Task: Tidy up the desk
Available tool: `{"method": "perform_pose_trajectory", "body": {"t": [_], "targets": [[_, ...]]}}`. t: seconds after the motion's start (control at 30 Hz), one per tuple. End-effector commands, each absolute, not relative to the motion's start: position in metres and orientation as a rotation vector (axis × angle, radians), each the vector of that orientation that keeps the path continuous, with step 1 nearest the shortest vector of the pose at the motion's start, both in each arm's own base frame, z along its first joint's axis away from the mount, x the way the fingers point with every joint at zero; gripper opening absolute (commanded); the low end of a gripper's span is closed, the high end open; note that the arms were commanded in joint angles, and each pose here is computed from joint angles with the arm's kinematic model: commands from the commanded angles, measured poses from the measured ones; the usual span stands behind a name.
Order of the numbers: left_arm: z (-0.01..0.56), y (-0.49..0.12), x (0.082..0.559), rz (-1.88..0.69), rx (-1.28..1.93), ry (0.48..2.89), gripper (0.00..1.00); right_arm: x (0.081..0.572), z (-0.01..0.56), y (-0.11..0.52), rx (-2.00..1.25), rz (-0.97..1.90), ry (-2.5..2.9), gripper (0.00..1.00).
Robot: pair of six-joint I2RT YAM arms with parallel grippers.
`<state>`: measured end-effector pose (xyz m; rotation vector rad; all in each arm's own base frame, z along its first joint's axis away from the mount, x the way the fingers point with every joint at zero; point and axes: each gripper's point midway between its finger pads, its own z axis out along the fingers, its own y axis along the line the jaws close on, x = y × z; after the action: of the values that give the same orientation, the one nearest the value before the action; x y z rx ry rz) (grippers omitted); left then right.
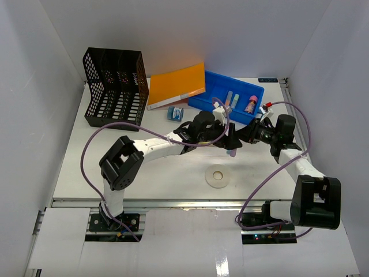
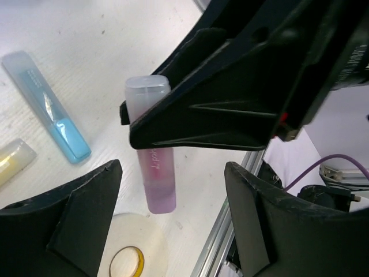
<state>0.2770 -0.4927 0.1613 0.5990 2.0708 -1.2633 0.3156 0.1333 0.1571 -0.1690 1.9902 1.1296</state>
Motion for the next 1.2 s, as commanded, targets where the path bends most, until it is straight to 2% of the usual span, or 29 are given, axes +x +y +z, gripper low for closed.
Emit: {"method": "perform_pose_trajectory", "body": {"t": [0.0, 0.03, 0.2, 0.4, 0.6, 0.87, 1.17], "targets": [[0.25, -0.455, 0.278, -1.148, 0.684, 1.833, 0.92, 0.355, 0.2, 0.123, -0.253, 0.964, 1.885, 0.08], [0.251, -0.444, 0.281, -1.093, 0.695, 1.823, 0.97, 0.366, 0.213, 0.12, -0.251, 0.931, 1.863, 0.08], [0.244, -0.364, 0.285, -0.836, 0.728, 1.828, 0.98, 0.438, 0.256, 0.103, -0.155, 0.823, 1.808, 0.08], [0.195, -0.291, 0.287, -0.523, 0.796, 1.874, 0.98, 0.526, 0.261, 0.084, 0.011, 0.716, 1.8, 0.08], [0.176, -0.266, 0.287, -0.388, 0.831, 1.87, 0.98, 0.585, 0.25, 0.095, 0.002, 0.595, 1.792, 0.08], [0.181, -0.256, 0.29, -0.342, 0.805, 1.86, 0.98, 0.623, 0.219, 0.114, -0.042, 0.439, 1.811, 0.1], [0.173, -0.252, 0.293, -0.304, 0.805, 1.88, 0.98, 0.632, 0.182, 0.102, -0.013, 0.28, 1.869, 0.15]]}}
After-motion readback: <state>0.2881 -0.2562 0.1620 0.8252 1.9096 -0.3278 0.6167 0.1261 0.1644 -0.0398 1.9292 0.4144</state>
